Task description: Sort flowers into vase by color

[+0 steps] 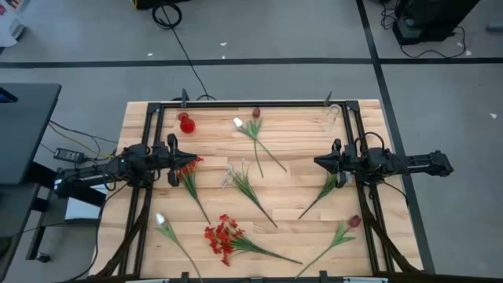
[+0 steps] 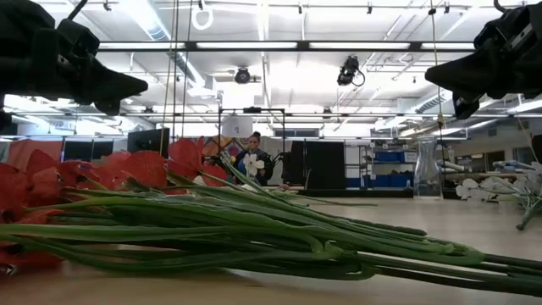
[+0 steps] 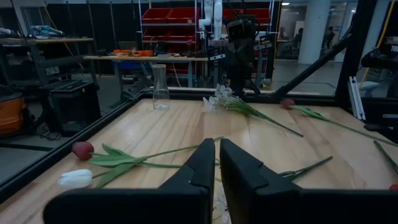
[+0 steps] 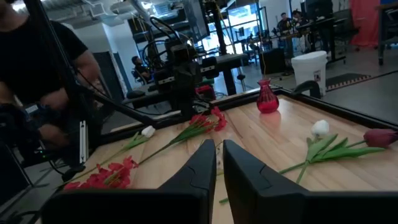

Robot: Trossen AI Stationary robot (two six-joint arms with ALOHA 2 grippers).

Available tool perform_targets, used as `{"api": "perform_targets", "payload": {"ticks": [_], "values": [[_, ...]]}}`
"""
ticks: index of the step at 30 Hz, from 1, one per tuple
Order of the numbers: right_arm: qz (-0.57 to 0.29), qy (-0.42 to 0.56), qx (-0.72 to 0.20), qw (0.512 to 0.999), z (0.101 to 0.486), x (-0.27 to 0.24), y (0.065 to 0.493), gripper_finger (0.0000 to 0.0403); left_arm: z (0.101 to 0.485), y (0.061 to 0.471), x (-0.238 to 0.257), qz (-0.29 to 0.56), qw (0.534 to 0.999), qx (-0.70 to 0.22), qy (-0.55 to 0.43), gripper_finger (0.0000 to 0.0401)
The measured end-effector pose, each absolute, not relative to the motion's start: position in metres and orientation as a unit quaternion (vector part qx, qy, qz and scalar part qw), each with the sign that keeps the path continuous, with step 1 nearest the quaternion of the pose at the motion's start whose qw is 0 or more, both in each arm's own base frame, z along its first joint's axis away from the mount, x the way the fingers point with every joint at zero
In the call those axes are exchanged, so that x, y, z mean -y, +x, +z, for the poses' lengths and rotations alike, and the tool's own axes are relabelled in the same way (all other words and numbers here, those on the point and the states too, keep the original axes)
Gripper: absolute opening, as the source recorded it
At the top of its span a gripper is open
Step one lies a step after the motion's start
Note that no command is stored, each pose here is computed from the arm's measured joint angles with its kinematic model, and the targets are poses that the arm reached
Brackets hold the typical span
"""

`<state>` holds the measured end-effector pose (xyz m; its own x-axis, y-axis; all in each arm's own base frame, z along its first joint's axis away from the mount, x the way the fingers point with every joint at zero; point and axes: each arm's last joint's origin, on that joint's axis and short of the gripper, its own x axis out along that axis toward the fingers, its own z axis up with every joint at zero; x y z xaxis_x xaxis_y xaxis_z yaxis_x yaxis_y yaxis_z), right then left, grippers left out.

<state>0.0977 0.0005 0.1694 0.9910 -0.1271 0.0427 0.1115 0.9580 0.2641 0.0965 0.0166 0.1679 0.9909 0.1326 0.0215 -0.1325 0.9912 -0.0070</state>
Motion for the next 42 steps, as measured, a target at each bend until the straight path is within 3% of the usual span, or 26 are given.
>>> {"api": "perform_targets", "payload": {"ticks": [33,42], "values": [[-0.06,0.132,0.03,0.989,0.1695,-0.0005,0.0977,0.004,0.1679,0.0965,-0.0166,0.066,0.998,0.011,-0.003,0.0032],[-0.06,0.132,0.03,0.989,0.1694,-0.0005,0.0977,0.004,0.1694,0.0965,-0.0167,0.068,0.997,0.016,0.042,0.0032]]}}
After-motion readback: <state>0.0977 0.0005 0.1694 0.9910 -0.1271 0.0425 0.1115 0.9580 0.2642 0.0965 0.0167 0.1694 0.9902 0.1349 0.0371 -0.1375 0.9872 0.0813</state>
